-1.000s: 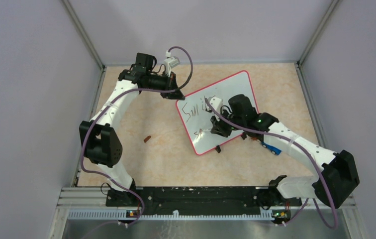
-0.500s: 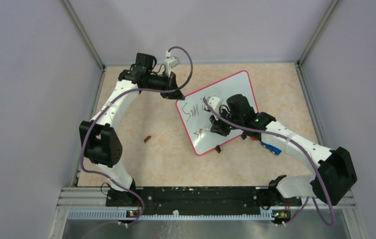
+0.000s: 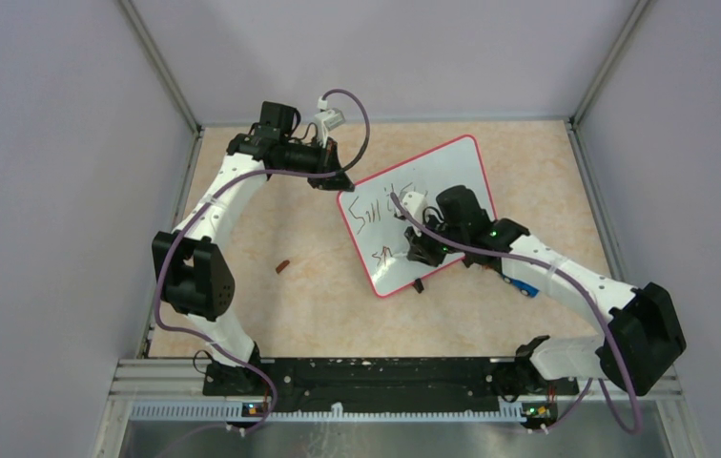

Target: Write a sentence on the whiteboard

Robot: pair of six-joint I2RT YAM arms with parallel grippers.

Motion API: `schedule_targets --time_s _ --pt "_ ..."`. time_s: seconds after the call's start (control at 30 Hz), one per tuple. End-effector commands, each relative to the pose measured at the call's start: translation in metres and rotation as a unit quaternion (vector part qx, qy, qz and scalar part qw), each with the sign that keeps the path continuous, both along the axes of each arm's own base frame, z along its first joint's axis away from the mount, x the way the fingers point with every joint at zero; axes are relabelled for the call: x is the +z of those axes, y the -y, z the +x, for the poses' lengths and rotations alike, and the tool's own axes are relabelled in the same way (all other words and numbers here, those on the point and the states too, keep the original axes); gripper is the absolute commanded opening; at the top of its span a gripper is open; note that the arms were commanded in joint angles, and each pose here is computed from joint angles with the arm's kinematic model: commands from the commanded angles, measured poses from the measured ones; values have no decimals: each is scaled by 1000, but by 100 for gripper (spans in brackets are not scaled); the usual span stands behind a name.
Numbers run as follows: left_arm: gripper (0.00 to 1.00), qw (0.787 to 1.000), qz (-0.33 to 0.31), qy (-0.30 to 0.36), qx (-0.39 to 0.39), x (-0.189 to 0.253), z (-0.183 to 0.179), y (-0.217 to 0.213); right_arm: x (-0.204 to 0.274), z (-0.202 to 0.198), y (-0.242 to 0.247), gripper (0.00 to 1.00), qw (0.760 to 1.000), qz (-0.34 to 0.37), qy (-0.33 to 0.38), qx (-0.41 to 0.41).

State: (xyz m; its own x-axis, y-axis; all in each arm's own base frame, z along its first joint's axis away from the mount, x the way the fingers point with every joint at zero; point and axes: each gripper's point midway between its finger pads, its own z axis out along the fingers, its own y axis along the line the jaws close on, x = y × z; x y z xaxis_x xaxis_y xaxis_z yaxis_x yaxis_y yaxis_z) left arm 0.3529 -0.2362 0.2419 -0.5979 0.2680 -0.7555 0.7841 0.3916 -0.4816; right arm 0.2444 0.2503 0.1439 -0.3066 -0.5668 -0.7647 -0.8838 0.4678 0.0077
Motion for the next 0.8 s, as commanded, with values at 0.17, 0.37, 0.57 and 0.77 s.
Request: schedule_targets --time_s 0.17,0.37,0.57,0.77 --pt "0 999 15 -34 -10 -16 -15 4 1 8 2 0 1000 -1 15 -2" --pt "0 999 16 -31 -8 -15 -15 3 18 16 -7 0 999 19 26 -5" --pt "0 999 17 -30 -8 -14 -15 3 23 23 -4 0 999 20 33 -17" --pt "0 999 17 -30 -7 -14 -14 4 27 30 4 0 999 20 39 -32"
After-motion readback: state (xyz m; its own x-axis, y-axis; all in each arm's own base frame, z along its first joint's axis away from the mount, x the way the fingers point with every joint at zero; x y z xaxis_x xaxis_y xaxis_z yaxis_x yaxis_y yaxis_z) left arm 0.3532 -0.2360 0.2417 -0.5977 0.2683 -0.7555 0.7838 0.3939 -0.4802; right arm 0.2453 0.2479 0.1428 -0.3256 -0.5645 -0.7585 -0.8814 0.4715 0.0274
